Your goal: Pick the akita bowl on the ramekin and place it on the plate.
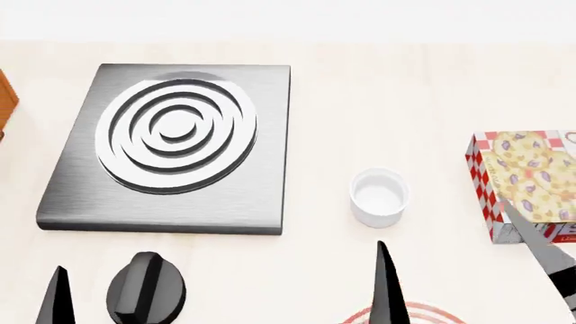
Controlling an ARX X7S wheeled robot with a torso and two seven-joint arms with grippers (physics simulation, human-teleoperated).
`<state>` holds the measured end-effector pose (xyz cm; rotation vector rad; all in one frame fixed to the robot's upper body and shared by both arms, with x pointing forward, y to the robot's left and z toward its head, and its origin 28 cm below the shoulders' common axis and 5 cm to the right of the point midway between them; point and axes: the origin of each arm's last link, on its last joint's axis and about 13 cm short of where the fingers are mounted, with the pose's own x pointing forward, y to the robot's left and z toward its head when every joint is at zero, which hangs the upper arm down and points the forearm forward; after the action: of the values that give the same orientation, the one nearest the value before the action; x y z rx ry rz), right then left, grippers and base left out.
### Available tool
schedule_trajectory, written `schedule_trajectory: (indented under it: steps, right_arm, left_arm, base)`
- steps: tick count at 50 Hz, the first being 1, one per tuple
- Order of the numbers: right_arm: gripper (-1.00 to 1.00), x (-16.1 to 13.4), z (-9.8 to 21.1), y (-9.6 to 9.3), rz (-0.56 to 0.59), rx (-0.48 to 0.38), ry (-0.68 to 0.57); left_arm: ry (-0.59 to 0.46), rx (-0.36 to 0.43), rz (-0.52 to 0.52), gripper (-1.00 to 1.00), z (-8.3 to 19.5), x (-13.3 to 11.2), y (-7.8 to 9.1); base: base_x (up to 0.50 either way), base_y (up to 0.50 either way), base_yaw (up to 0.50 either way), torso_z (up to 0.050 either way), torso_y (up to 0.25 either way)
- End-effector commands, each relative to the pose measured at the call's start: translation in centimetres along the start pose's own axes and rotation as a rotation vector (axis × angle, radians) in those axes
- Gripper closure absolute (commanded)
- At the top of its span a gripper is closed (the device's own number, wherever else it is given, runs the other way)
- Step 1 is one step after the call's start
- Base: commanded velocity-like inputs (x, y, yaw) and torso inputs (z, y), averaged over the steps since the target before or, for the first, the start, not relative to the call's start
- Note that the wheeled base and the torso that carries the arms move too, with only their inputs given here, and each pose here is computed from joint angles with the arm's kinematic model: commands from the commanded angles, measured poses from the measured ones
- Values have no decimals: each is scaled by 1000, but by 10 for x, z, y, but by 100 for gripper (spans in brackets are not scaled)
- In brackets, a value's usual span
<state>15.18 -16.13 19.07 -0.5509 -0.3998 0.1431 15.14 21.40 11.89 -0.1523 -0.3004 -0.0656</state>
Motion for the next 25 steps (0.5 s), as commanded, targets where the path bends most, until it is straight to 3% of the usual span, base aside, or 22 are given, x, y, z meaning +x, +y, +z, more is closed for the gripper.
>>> schedule_trajectory:
  steps: [1, 25]
  right_arm:
    - [-100, 3, -5, 2, -238, 129, -78]
    - [-100, -4, -4, 1, -442, 266, -314]
  left_arm:
    - [-2, 1, -8, -100, -1, 0, 0]
    - [16, -1, -12, -100, -4, 1, 0]
  base:
    - [0, 0, 0, 0, 250]
    - [0, 0, 0, 0, 250]
